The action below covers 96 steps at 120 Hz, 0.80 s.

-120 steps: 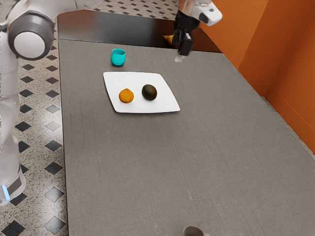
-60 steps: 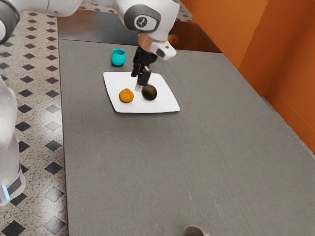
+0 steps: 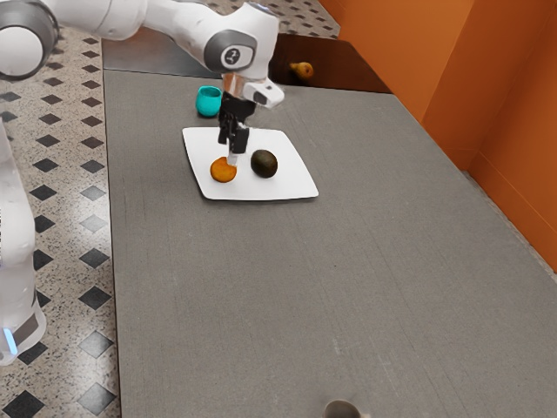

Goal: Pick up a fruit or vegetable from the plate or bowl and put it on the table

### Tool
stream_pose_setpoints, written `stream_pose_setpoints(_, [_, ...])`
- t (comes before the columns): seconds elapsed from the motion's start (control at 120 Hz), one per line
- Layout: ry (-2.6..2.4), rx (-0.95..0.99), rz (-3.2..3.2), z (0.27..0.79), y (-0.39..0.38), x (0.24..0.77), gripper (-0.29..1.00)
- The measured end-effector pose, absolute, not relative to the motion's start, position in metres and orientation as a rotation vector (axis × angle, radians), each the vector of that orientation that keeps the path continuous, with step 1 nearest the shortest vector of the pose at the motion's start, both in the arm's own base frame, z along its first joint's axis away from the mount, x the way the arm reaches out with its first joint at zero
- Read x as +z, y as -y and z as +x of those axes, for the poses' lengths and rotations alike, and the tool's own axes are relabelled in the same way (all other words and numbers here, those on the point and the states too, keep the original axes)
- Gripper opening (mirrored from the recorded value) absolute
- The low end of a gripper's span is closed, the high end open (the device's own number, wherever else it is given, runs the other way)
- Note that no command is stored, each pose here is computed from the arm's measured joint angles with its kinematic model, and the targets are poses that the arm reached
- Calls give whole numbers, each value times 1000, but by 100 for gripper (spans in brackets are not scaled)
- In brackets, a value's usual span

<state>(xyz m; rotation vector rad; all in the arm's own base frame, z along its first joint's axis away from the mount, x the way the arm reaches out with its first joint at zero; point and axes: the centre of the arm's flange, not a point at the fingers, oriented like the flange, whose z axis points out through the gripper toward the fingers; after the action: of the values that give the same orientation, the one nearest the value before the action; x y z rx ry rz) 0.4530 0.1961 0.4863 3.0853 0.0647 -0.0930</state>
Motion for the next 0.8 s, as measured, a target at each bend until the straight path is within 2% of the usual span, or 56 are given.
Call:
stream_pose_setpoints(0.225, [-51, -95, 3075, 447, -206, 477, 70])
stream_pose_setpoints(0.65, [-65, -124, 3019, 468, -222, 417, 70])
stream_pose_setpoints(0.8, [-44, -91, 3026, 472, -218, 421, 42])
